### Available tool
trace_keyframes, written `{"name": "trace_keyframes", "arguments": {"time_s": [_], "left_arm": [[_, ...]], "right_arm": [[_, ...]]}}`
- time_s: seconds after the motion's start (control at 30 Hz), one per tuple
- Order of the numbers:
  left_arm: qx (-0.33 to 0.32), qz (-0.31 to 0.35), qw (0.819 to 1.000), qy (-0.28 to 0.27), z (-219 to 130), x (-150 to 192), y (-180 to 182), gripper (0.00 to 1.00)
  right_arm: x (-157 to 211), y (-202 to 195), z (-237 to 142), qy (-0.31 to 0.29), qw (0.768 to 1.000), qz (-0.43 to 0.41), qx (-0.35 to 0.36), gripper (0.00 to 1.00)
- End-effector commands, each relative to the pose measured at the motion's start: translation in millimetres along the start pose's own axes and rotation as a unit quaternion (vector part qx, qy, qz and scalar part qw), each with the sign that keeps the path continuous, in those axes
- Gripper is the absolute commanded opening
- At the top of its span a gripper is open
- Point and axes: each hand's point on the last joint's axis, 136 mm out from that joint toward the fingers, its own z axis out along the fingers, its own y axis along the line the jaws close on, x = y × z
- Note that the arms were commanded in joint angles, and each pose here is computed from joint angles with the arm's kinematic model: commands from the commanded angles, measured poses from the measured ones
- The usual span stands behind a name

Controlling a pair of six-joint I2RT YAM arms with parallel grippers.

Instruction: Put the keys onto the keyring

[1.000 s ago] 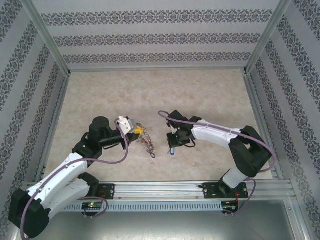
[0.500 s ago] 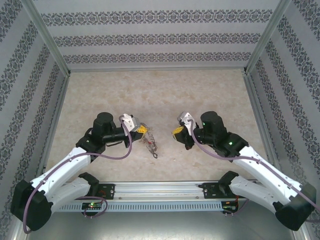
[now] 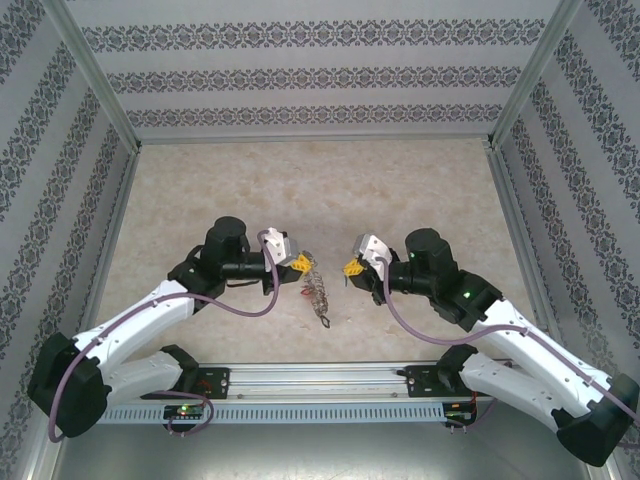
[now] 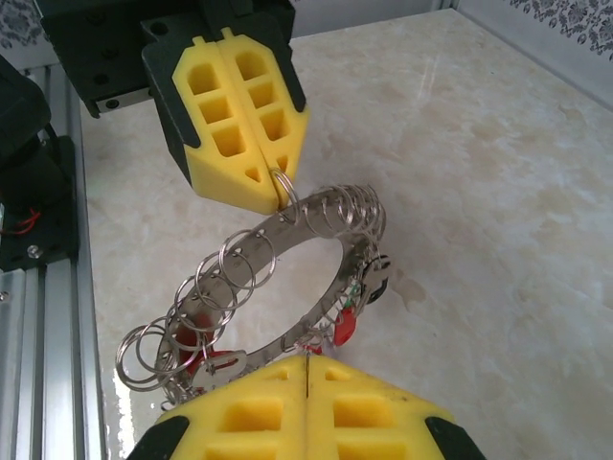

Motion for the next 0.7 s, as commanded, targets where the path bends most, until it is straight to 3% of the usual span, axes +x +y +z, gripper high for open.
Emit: {"name": "trace_keyframes", "arguments": {"time_s": [0.0,0.67], "left_arm": [[0.022,0.042,0.998,-0.029,1.7,-26.3,-5.9,0.0],[-0.002,0.035,0.999,-0.025,12.8,-20.8,1.7,0.0]], "right_arm": [[-16.3,-5.0,2.2,-0.009,0.999,-0.042,0.023,0.0],[-44.5,12.9,28.3,-0.031,0.998,-0.03,-0.044,0.0]]}}
